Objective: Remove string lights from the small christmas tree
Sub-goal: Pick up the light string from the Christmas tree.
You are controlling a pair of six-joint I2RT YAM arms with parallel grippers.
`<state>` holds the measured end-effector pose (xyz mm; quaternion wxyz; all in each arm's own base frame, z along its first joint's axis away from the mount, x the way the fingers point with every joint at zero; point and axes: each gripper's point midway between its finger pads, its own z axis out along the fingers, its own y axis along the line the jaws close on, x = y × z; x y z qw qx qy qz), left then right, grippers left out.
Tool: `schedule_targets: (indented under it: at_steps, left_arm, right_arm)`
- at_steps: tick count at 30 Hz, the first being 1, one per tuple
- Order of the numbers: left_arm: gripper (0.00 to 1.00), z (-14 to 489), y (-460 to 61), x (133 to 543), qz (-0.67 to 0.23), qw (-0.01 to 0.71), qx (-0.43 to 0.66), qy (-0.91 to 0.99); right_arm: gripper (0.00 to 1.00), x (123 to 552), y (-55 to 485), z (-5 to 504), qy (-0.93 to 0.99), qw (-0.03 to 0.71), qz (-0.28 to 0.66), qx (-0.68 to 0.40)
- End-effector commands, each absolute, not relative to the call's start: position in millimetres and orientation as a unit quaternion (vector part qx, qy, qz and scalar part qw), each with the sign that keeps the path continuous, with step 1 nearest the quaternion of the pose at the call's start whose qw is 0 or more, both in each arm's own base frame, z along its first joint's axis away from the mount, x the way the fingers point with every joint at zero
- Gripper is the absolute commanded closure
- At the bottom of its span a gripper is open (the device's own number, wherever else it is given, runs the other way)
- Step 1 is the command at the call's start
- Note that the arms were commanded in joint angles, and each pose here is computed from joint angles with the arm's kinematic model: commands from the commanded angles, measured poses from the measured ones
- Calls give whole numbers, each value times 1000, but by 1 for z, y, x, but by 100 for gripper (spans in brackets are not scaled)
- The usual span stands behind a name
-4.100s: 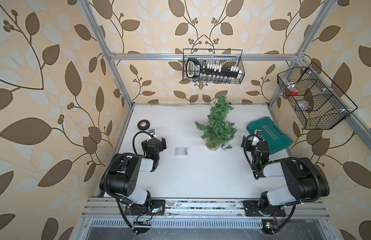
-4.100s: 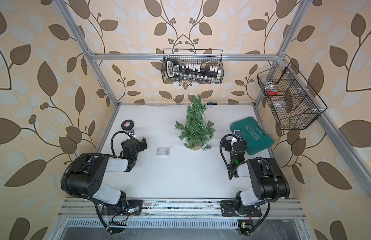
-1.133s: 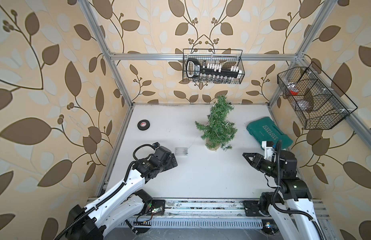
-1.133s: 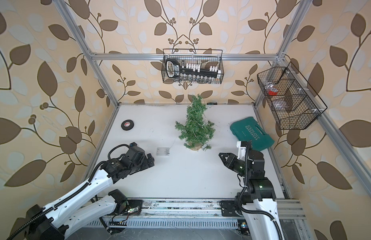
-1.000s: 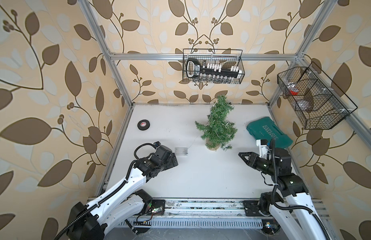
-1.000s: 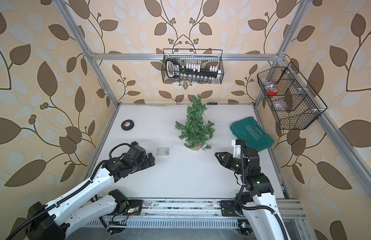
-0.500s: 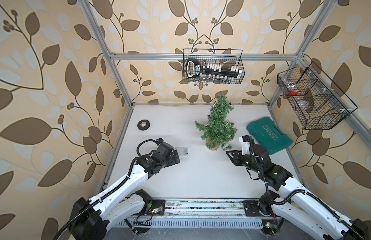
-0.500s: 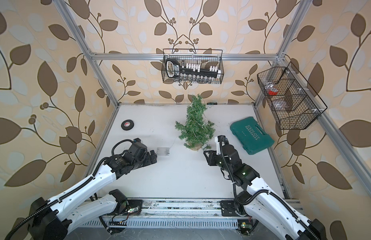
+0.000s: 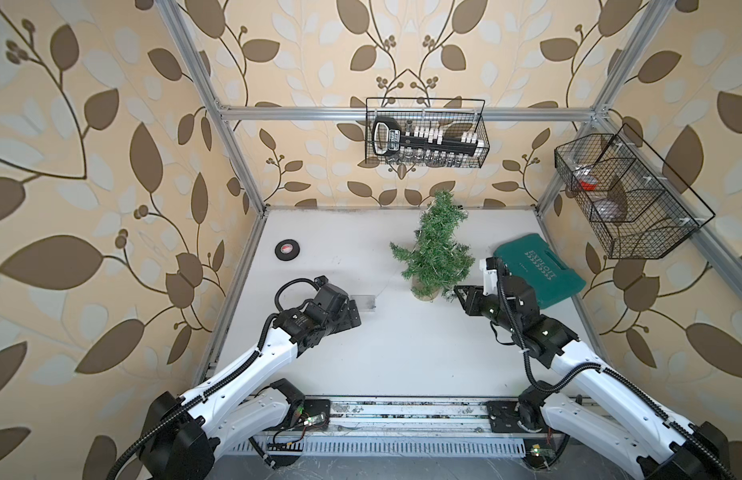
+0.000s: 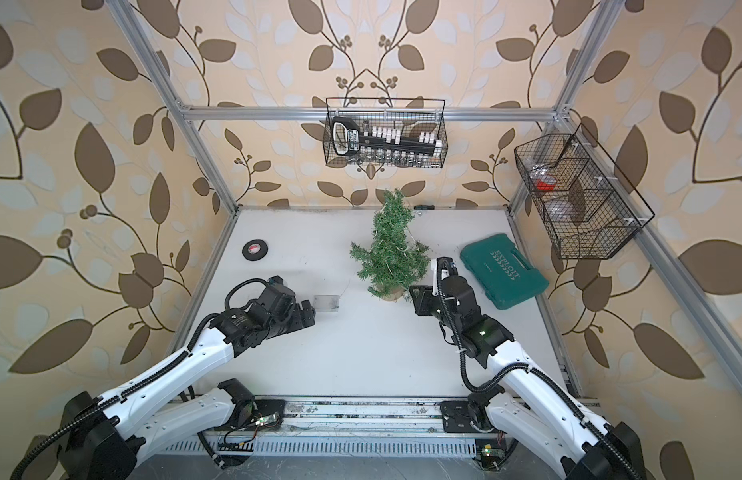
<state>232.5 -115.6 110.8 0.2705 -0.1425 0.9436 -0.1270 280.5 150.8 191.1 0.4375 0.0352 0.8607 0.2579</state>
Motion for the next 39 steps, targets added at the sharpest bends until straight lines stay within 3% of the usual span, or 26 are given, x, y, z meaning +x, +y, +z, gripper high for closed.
schedule_targets:
  at_steps: [1,14,22,30,39]
  left_arm:
    - [2,120,-123,236,-148,278,-144,938]
    - [2,118,-124,235,-147,274,-143,940]
    - [2,119,-122,236,-142,275,-143,940]
    - [2,117,-122,237,-140,276,-146,940]
    - [2,121,-124,242,-132,277,-139,941]
  right_arm:
    - [66,286,157,210,848,454,272,21]
    - [67,291,162,202,850,448,275,22]
    - [87,290,161,201,852,447,273,24]
    - [100,278,153,215,848,455,271,25]
    - [100,268,120,232,854,472,212,60]
